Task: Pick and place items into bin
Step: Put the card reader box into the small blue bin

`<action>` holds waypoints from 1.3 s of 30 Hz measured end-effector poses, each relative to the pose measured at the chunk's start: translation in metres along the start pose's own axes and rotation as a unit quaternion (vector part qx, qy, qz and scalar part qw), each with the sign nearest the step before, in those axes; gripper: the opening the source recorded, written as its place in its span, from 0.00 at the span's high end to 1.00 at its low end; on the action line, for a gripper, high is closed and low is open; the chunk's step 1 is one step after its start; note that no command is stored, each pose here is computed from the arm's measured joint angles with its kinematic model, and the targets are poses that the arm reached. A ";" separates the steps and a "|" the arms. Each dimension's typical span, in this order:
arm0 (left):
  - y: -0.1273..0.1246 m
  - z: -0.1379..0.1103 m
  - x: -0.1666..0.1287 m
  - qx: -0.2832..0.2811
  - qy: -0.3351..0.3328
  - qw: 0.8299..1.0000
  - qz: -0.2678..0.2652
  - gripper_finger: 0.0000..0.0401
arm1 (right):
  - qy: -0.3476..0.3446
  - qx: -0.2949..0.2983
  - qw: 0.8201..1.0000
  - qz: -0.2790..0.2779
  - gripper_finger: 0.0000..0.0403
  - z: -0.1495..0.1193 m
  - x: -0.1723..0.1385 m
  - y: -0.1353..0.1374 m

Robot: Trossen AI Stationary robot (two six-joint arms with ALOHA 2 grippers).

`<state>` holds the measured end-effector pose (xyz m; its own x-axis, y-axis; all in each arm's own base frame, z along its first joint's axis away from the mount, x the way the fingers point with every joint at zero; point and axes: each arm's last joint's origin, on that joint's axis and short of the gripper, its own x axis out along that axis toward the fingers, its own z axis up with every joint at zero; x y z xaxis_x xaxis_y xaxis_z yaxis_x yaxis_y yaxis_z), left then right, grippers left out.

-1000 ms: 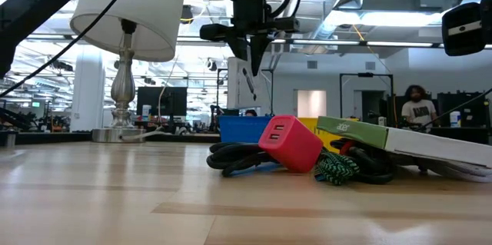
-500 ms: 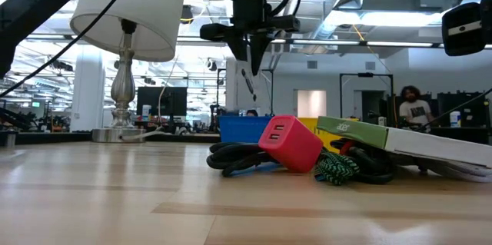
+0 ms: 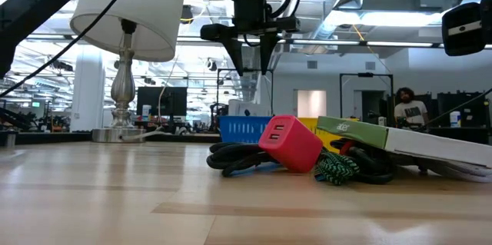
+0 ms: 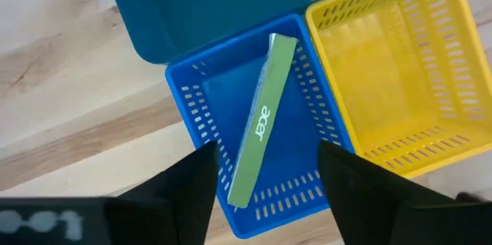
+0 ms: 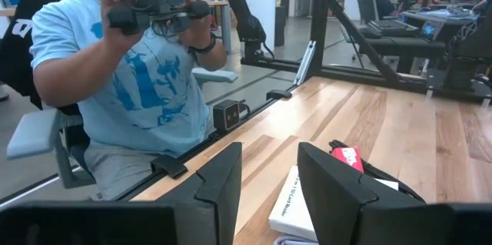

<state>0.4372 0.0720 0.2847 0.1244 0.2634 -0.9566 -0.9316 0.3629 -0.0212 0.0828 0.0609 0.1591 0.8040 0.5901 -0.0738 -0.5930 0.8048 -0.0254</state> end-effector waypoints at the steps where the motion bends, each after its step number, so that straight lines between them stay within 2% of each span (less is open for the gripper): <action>1: 0.000 0.000 0.000 0.000 0.000 1.000 0.000 0.47 | 0.000 0.000 1.000 0.000 0.69 0.000 0.000 0.000; 6: -0.001 -0.001 0.000 -0.006 0.019 1.000 -0.013 0.47 | 0.000 0.000 1.000 0.000 0.69 0.000 0.000 0.000; 14: -0.011 -0.012 -0.003 -0.077 0.118 0.987 -0.080 0.47 | 0.000 0.000 1.000 0.000 0.69 0.000 0.000 0.000; 17: -0.022 -0.019 -0.007 -0.063 0.122 0.983 -0.118 0.47 | 0.000 0.000 1.000 0.000 0.69 0.000 0.000 0.000; 19: -0.029 -0.025 -0.010 -0.032 0.119 0.982 -0.142 0.47 | 0.000 0.000 1.000 0.000 0.69 0.000 0.000 0.000; 23: -0.037 -0.041 -0.015 0.016 0.110 0.983 -0.149 0.47 | 0.000 0.000 1.000 0.000 0.69 0.000 0.000 0.000; 27: -0.039 -0.056 -0.031 0.026 0.075 0.986 -0.145 0.47 | 0.000 0.000 1.000 0.000 0.69 0.000 0.000 0.000; 32: -0.037 -0.081 -0.068 0.041 -0.002 0.987 -0.153 0.47 | 0.000 0.000 1.000 0.000 0.69 0.000 0.000 0.000; 39: -0.027 -0.119 -0.122 0.039 -0.156 0.974 -0.160 0.47 | 0.000 0.000 1.000 0.000 0.69 0.000 0.000 0.000</action>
<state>0.4067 -0.0767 0.3678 0.5133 0.3799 -0.7696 -0.8006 0.5351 -0.2698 0.0828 0.0609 0.1590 0.8039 0.5901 -0.0738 -0.5930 0.8048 -0.0254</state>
